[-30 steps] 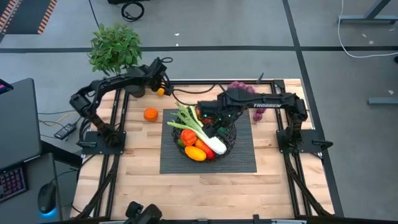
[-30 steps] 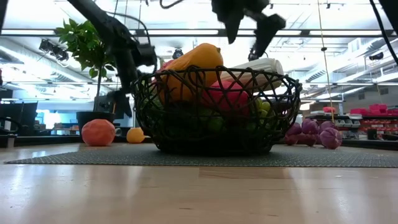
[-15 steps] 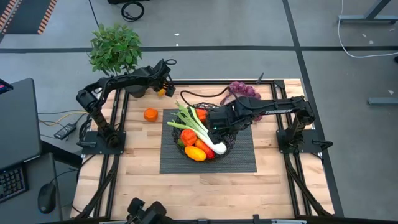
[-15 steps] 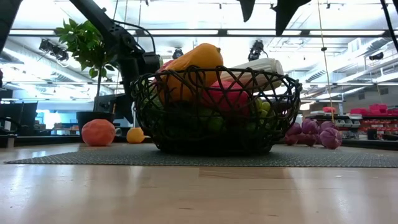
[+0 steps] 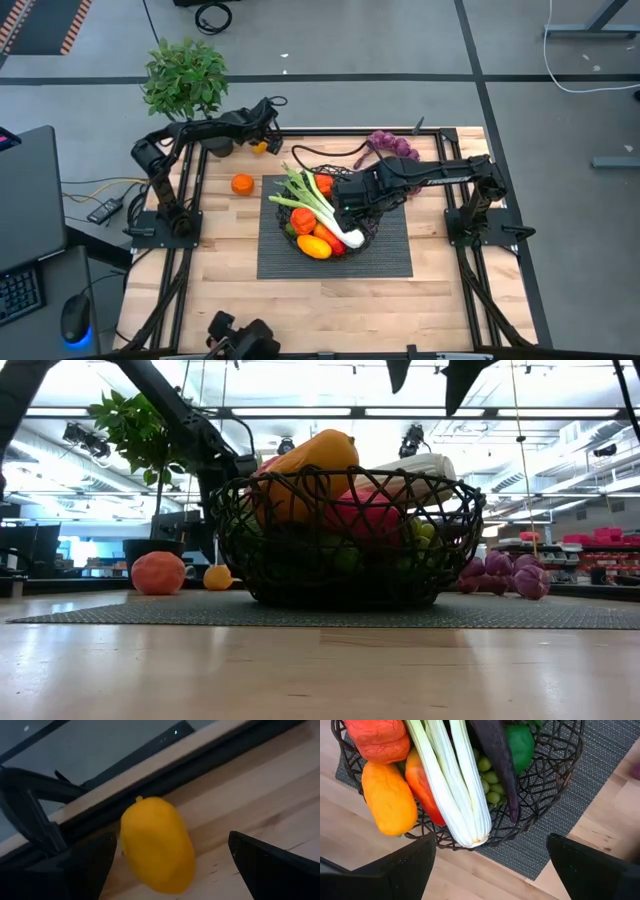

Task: Build produce basket
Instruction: Put the lemon into the black basket

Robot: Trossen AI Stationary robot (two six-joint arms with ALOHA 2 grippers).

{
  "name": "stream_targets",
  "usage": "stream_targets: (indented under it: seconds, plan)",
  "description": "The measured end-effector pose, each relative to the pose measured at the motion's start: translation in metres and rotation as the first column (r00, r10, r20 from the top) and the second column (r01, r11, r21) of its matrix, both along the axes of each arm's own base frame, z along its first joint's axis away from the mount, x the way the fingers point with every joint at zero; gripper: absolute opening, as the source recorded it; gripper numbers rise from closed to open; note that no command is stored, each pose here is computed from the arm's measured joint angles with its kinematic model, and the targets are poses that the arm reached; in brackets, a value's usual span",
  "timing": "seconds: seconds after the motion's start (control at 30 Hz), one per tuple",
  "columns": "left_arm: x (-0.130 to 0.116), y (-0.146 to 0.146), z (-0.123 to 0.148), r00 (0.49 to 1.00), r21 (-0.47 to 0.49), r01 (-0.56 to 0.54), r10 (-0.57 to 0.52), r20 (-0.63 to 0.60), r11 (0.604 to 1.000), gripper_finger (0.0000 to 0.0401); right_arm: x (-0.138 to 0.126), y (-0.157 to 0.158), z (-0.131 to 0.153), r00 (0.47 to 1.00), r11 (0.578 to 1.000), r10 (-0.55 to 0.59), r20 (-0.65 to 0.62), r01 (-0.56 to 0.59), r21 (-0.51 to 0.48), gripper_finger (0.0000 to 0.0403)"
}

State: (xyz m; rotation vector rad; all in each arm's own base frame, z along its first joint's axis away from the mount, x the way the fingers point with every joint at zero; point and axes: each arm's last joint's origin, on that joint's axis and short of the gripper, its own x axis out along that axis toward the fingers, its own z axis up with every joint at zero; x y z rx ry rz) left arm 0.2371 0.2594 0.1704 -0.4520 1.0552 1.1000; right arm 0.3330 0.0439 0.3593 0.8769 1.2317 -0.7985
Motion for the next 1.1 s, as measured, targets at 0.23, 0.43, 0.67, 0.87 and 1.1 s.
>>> stream_targets:
  seconds: [0.23, 0.43, 0.67, 0.87, 1.1]
  plan:
    - [0.001, 0.001, -0.015, 0.999, -0.025, -0.007, 0.006, -0.051, 1.0, 0.0391, -0.001, 0.002, 0.0, 1.0, 1.0, 0.007, -0.005, -0.007, 0.003, 0.0381]
    - [0.001, 0.006, -0.013, 0.998, 0.03, -0.021, 0.022, -0.055, 0.999, 0.0391, -0.001, 0.002, 0.0, 1.0, 1.0, 0.011, -0.005, -0.011, 0.002, 0.0381]
    - [0.0, 0.011, -0.029, 0.996, 0.007, -0.028, 0.028, -0.09, 1.0, 0.039, -0.001, 0.002, 0.0, 1.0, 1.0, 0.019, -0.006, -0.019, 0.0, 0.0381]
    - [0.003, 0.008, -0.034, 0.993, -0.007, -0.016, 0.015, -0.117, 1.0, 0.0389, -0.001, 0.002, 0.0, 0.999, 0.999, 0.033, -0.006, -0.033, -0.002, 0.0381]
    - [0.007, 0.006, -0.037, 0.997, -0.025, -0.013, 0.011, -0.078, 1.0, 0.0387, -0.001, 0.002, 0.0, 0.999, 0.999, 0.041, -0.006, -0.041, -0.003, 0.0381]
